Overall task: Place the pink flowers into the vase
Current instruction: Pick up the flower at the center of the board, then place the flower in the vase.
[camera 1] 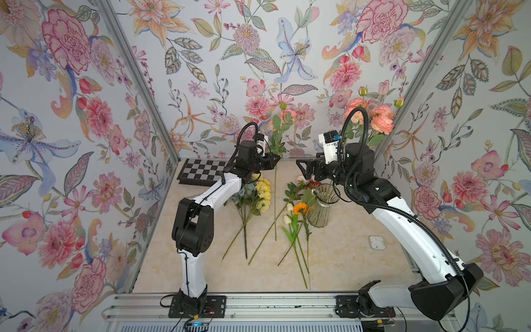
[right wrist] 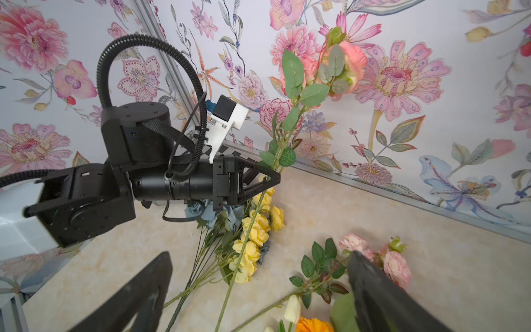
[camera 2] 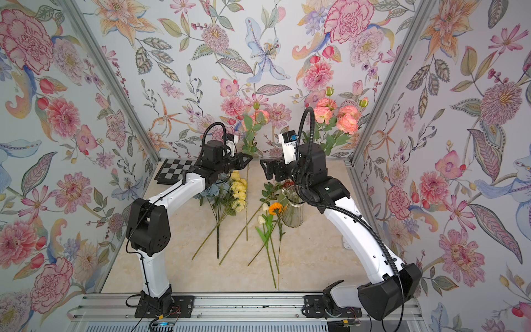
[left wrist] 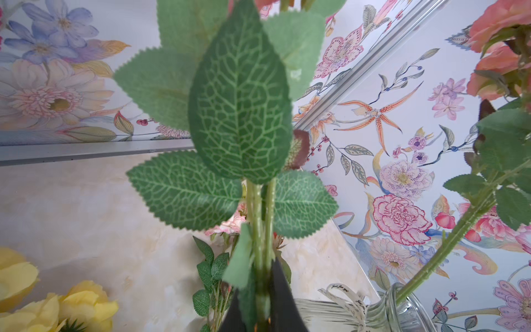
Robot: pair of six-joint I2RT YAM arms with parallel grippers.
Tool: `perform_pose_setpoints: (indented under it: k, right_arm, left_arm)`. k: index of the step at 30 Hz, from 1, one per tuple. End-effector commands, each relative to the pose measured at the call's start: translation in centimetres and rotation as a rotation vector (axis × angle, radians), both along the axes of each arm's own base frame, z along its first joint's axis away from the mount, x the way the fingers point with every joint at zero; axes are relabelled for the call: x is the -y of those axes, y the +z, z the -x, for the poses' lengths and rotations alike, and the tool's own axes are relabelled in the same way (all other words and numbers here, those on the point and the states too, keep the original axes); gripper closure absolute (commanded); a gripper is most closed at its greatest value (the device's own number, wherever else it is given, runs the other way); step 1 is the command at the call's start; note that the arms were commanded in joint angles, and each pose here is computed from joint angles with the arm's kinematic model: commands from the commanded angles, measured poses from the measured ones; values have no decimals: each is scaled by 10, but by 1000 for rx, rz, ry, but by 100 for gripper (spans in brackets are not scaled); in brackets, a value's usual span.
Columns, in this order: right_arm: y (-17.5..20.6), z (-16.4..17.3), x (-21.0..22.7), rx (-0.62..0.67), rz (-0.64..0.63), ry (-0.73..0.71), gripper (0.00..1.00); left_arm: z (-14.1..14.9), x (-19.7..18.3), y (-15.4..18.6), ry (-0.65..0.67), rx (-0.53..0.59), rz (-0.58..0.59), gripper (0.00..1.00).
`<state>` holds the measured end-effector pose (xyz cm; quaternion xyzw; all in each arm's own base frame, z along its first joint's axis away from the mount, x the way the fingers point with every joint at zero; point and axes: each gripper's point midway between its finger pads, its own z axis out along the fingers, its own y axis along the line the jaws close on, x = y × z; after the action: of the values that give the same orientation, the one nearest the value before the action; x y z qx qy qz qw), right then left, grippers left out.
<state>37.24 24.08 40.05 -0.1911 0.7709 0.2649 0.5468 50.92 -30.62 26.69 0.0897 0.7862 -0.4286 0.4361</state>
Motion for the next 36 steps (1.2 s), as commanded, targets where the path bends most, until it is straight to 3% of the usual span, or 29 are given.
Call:
perform_pose_setpoints:
  k: [1, 15, 26, 36]
  right_arm:
    - [13, -7, -20, -10, -57, 80, 7]
    - [1, -44, -84, -100, -124, 274, 30]
    - [-8, -68, -125, -106, -139, 347, 34]
    - [-11, -79, -146, -117, -165, 387, 63]
  left_arm:
    - [11, -8, 34, -24, 128, 83, 99]
    - [58, -37, 75, -23, 369, 96, 98]
    - [76, -41, 79, -47, 430, 71, 97]
    - [83, -46, 85, -56, 474, 56, 97]
